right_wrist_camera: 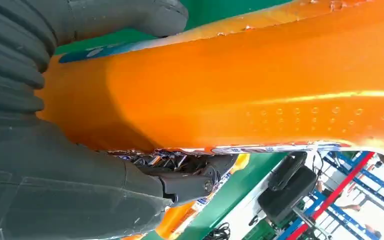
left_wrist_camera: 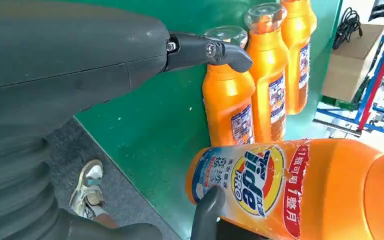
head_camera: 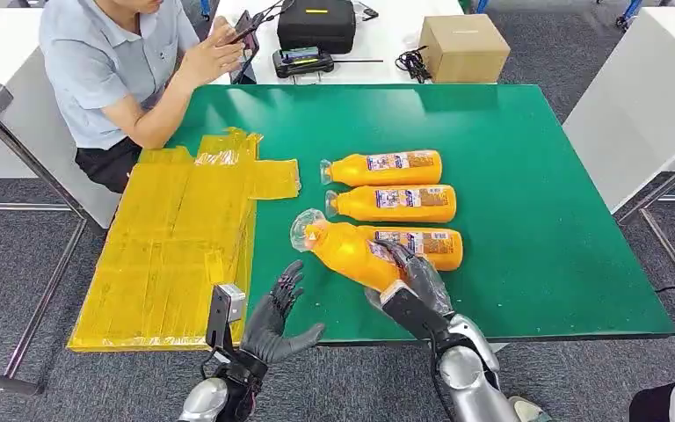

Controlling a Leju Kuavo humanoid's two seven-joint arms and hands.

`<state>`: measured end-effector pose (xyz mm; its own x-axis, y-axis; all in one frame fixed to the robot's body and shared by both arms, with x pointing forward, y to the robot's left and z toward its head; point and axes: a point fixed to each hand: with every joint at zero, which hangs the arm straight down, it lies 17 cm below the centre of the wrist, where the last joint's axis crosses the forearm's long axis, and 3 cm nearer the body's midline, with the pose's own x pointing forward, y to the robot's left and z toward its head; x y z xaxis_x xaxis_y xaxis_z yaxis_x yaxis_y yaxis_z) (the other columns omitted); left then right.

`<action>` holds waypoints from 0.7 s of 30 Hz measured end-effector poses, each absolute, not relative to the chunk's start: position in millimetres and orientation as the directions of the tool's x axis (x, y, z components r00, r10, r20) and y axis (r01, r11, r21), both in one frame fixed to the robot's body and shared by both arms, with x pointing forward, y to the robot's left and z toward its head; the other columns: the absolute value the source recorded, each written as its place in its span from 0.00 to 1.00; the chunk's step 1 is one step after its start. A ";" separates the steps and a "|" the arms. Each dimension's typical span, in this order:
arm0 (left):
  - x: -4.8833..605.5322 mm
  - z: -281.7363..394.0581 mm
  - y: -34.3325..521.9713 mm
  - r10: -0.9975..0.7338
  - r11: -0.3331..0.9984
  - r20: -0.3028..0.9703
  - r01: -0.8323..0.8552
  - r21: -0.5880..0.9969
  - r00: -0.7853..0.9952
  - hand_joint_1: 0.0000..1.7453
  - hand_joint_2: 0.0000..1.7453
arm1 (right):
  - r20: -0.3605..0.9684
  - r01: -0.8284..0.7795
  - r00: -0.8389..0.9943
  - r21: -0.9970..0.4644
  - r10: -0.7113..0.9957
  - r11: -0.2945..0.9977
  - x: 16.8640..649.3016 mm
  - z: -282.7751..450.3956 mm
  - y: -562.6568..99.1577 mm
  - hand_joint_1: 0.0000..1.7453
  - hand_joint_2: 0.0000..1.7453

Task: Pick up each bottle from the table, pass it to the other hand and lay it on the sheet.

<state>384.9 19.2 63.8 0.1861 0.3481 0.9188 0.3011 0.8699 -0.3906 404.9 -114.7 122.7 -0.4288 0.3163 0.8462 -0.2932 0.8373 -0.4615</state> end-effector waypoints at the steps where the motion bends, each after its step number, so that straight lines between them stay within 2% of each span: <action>1: 384.9 63.8 19.2 0.348 0.870 0.919 0.301 -0.391 0.186 0.00 1.00 | 0.846 -0.293 -0.429 -0.461 0.316 0.837 404.9 122.7 -114.7 1.00 1.00; 14: 385.0 63.6 19.2 0.348 0.870 0.919 0.301 -0.390 0.186 0.00 1.00 | 0.846 -0.296 -0.429 -0.462 0.316 0.836 404.6 122.3 -113.7 1.00 1.00; 15: 387.4 65.5 23.3 0.351 0.878 0.922 0.284 -0.385 0.166 0.00 1.00 | 0.846 -0.306 -0.430 -0.465 0.315 0.831 403.6 121.4 -111.2 1.00 1.00; 18: 412.5 97.8 64.0 0.354 0.932 0.934 0.099 -0.348 -0.048 0.00 1.00 | 0.831 -0.351 -0.444 -0.506 0.336 0.788 398.6 117.2 -76.1 1.00 1.00; 21: 425.0 124.0 61.0 0.342 0.938 0.934 0.101 -0.332 -0.103 0.00 1.00 | 0.840 -0.362 -0.452 -0.481 0.301 0.799 394.3 124.0 -39.0 0.99 1.00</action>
<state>425.0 61.0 124.0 -0.1033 0.3422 0.9339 0.1011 0.9377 -0.3324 394.3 -39.0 124.0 -0.4519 0.3008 0.8398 -0.3619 0.7987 -0.4808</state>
